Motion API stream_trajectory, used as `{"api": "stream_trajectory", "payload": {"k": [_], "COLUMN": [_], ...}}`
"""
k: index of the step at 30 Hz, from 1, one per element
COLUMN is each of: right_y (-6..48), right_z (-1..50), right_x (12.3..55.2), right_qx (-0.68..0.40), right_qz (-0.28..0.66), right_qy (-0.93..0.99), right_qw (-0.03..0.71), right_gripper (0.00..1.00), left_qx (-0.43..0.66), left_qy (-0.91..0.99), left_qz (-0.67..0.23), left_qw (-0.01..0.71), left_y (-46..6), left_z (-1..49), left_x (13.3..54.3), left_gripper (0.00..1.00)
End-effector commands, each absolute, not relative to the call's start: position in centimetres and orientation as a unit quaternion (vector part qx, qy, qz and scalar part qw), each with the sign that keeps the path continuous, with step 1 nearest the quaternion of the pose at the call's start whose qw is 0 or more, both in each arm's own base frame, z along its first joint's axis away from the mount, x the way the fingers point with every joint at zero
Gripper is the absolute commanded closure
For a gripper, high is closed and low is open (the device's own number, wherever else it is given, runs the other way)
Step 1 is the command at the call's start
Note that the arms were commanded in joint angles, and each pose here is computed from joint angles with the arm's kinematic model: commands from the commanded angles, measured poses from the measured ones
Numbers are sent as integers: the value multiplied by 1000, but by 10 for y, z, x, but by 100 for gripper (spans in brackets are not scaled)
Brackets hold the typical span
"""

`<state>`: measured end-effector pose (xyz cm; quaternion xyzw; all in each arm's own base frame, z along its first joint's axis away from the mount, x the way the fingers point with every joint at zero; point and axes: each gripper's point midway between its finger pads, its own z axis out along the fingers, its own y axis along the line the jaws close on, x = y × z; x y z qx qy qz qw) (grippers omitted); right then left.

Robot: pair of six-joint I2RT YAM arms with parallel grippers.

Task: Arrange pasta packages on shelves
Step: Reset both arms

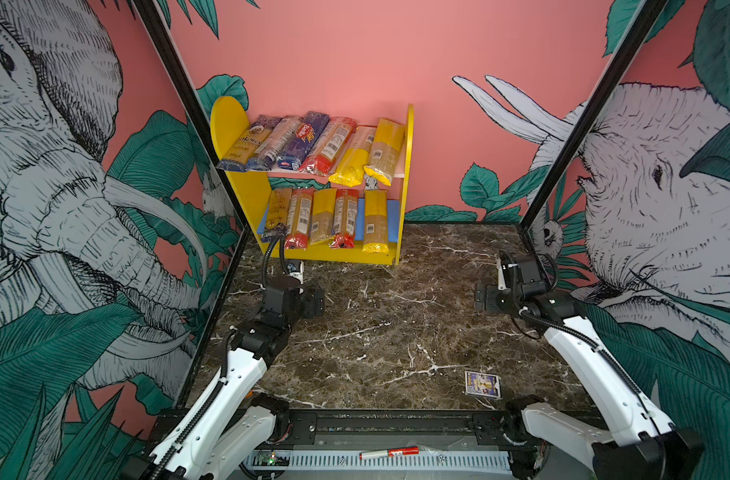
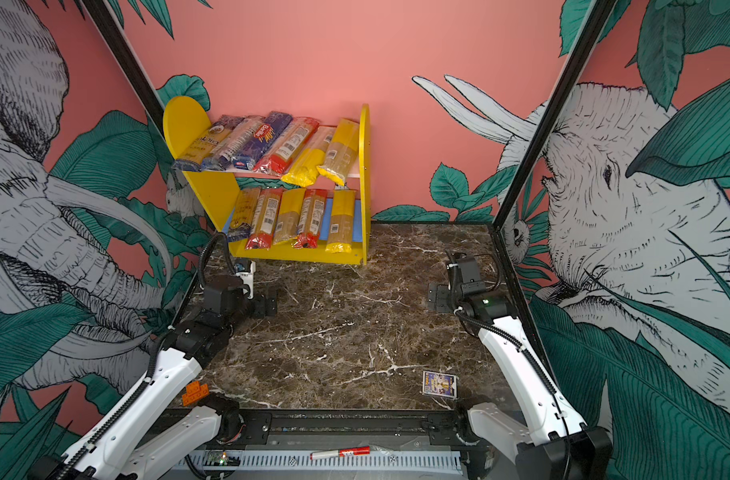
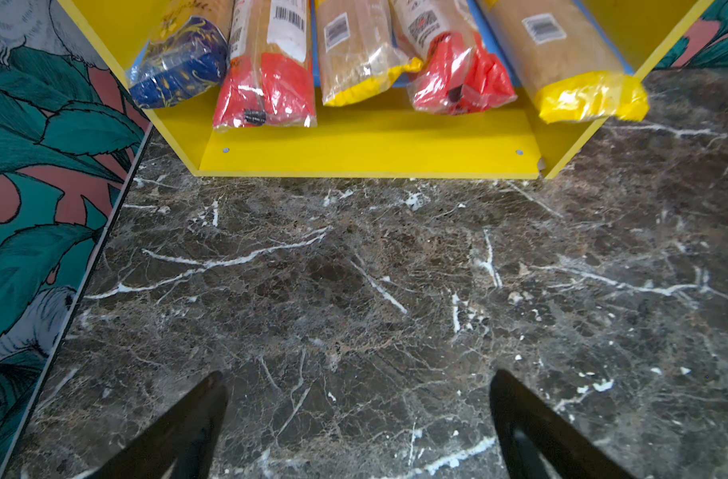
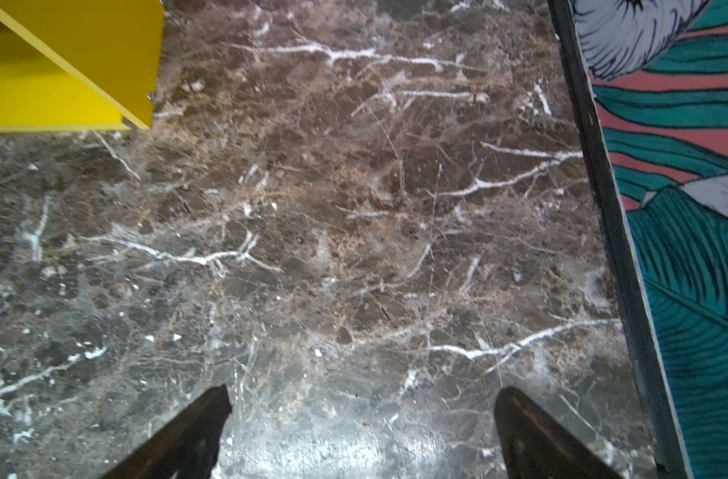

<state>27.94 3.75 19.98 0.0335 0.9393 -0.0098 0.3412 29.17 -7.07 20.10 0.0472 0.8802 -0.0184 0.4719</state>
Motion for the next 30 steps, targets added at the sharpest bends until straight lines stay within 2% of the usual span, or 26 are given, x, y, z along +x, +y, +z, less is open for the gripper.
{"api": "stream_trajectory", "payload": {"k": [1, 4, 7, 11, 14, 17, 22, 26, 30], "right_y": [24, 14, 10, 12, 13, 13, 15, 9, 10], "right_z": [215, 212, 197, 185, 173, 156, 142, 122, 110], "right_x": [284, 283, 284, 296, 310, 324, 347, 363, 377], "right_qx": [42, 30, -11, -22, -37, -58, -56, -52, -44], "right_qz": [-37, -68, -103, -112, -125, -150, -148, -171, -166], "right_qy": [905, 891, 895, 883, 867, 871, 851, 851, 838], "right_qw": [421, 448, 433, 455, 480, 464, 501, 493, 518], "right_gripper": [1, 1, 1, 1, 1, 1, 1, 1, 1], "left_qx": [61, 50, 51, 52, 11, -12, -6, -19, -30], "left_qy": [871, 860, 852, 841, 835, 834, 828, 818, 805], "left_qz": [11, 50, 85, 113, 117, 112, 123, 123, 138], "left_qw": [487, 505, 514, 526, 537, 541, 548, 562, 577], "left_y": [-66, -54, -47, -41, -25, -10, -1, 2, 7], "left_z": [194, 190, 181, 165, 158, 157, 148, 135, 126], "left_x": [298, 304, 313, 329, 341, 347, 351, 356, 364], "left_gripper": [0, 1, 1, 1, 1, 1, 1, 1, 1]}}
